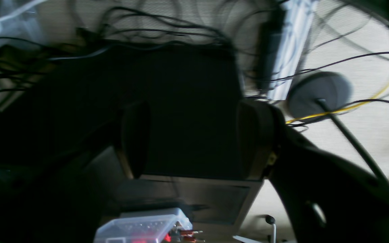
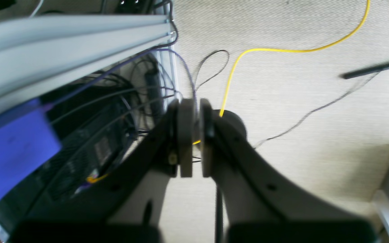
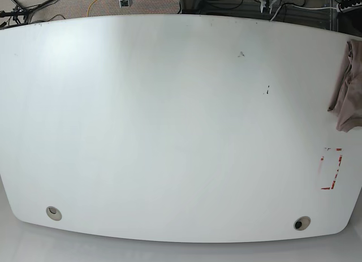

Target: Fold the T-shirt properly

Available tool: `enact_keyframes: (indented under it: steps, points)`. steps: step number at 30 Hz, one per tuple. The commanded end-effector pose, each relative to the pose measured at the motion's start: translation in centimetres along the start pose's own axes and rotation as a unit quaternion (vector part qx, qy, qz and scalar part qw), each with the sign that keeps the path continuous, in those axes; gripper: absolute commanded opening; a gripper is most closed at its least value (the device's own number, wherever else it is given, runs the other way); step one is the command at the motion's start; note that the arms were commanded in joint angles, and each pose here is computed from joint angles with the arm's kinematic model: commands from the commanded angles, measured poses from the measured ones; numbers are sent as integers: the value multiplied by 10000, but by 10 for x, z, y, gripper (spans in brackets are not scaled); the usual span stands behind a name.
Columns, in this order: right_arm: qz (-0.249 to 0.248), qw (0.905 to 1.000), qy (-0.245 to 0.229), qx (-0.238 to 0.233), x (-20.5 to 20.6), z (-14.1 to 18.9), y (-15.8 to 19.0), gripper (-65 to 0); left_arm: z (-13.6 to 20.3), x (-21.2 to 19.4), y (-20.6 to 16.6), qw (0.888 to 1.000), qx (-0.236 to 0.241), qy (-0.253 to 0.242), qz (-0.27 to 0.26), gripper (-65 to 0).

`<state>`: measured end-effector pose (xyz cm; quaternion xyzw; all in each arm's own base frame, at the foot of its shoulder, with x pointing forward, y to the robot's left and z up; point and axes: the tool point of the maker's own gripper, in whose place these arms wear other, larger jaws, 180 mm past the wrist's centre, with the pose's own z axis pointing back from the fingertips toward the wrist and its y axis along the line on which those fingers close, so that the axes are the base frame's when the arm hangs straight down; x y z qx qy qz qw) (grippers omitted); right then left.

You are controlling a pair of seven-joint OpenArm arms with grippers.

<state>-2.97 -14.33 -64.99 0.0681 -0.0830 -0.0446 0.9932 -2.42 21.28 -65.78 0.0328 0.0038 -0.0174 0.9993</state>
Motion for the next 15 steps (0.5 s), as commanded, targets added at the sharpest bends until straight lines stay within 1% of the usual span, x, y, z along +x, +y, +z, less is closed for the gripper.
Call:
enact_keyframes:
  steps: [1, 4, 10, 14, 15]
  points:
    - [3, 10000, 64, 49, -6, 0, 1, -610, 0, 0, -5, 9999, -127, 12, -71, -275]
    - [-25, 9999, 68, 126, -7, -1, 11, -610, 0, 0, -8, 9998, -196, 12, -72, -275]
    - [-28, 9999, -6, 169, 2, -4, 16, -610, 0, 2, -7, 9998, -179, -23, -35, -275]
    - [-35, 9998, -28, 192, 5, -5, 19, -610, 0, 3, -5, 10000, -19, -40, -27, -274]
    - [-53, 9997, -34, 235, 5, -6, 25, -610, 0, 4, -5, 10000, 42, -64, -16, -272]
